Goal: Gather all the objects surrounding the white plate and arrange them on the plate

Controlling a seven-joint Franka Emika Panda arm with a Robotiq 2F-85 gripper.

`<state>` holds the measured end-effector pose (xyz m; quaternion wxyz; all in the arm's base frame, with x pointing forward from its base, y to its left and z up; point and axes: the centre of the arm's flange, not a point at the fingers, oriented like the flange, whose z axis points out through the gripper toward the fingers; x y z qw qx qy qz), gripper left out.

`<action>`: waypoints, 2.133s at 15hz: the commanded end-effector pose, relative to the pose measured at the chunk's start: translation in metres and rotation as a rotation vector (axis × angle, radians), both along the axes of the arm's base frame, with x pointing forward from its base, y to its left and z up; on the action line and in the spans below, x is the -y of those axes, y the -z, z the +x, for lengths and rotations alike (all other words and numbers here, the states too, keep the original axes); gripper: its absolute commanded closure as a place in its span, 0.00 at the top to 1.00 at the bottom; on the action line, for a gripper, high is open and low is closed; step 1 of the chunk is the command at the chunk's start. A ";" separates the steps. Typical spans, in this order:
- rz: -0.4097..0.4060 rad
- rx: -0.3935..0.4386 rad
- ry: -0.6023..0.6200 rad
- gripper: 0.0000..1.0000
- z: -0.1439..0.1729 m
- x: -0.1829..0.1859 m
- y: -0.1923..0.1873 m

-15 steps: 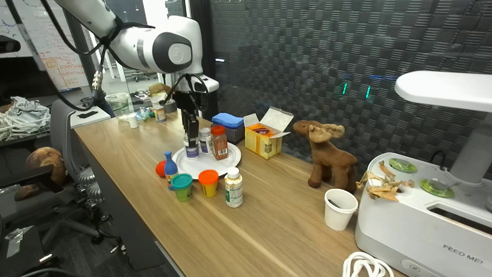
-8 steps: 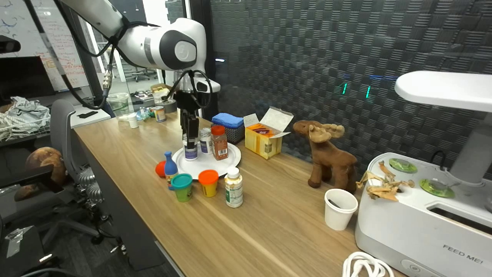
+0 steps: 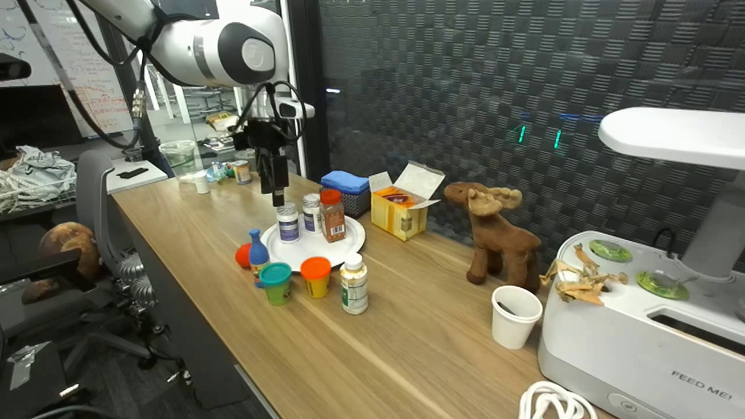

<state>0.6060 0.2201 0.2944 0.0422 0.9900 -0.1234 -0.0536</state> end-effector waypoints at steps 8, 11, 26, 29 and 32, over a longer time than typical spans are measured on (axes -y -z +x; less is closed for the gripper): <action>-0.086 0.146 0.364 1.00 -0.155 0.019 -0.062; -0.085 0.084 0.316 1.00 -0.123 0.006 -0.052; -0.077 0.087 0.493 1.00 -0.074 0.166 -0.068; -0.067 0.110 0.604 1.00 -0.069 0.209 -0.061; -0.041 0.132 0.675 1.00 -0.068 0.231 -0.052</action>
